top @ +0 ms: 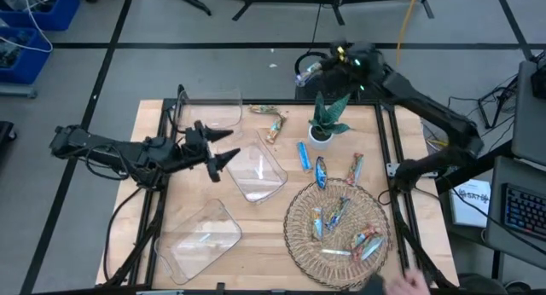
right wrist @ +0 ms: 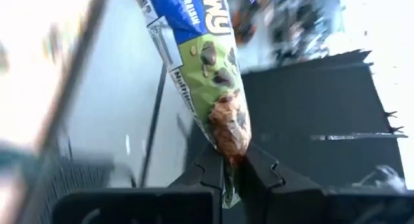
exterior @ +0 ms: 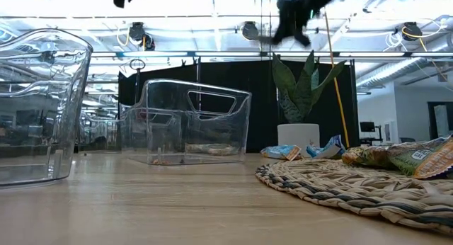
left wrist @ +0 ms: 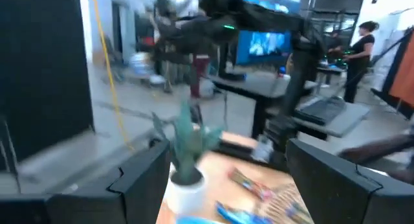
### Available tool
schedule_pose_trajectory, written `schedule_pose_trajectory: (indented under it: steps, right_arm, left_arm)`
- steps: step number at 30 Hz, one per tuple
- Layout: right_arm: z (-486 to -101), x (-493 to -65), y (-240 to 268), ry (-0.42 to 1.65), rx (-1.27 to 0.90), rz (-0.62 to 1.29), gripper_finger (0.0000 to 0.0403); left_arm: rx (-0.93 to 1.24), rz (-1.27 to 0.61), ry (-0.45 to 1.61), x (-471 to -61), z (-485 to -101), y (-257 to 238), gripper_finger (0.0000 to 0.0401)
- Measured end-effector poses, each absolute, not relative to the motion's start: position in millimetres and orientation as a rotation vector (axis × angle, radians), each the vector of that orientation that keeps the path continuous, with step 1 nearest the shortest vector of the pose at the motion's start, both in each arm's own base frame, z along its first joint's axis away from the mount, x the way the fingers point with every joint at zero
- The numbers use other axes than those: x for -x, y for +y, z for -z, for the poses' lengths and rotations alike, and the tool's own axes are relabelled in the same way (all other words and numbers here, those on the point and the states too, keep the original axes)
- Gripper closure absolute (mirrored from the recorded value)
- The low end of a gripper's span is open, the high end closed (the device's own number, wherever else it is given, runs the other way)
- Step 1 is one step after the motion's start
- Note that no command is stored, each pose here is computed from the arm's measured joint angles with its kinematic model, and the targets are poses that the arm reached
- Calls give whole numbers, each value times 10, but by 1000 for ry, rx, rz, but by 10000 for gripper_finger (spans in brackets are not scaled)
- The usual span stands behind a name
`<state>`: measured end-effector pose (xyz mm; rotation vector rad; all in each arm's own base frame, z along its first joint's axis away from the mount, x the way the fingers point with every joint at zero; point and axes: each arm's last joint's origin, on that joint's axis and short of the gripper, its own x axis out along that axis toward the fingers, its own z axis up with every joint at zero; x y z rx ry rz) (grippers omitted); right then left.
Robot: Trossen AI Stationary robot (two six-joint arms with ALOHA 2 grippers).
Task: Pick and place Granola Bars by type
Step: Put the blue granola bar into the middle transparent bin
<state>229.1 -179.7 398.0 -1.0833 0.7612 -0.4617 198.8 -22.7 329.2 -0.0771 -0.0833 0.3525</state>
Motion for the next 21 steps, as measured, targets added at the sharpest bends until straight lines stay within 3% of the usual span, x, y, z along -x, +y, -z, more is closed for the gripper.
schedule_pose_trajectory:
  steps: [4, 11, 16, 21]
  right_arm:
    - [-4249, -2240, -1255, 520, 875, 463, 390]
    - [-4350, -2563, -529, 191, 528, 244, 391]
    - [-4272, -2947, -242, 64, 405, 168, 391]
    - [-4130, -3331, -79, -46, 317, 153, 391]
  left_arm:
    - [-55, -286, -166, -1993, -3395, -182, 91]
    - [-181, -141, -240, -1998, -3461, -189, 91]
    - [-272, -101, -263, -1988, -3481, -240, 91]
    - [-343, -185, -243, -1983, -3482, -235, 91]
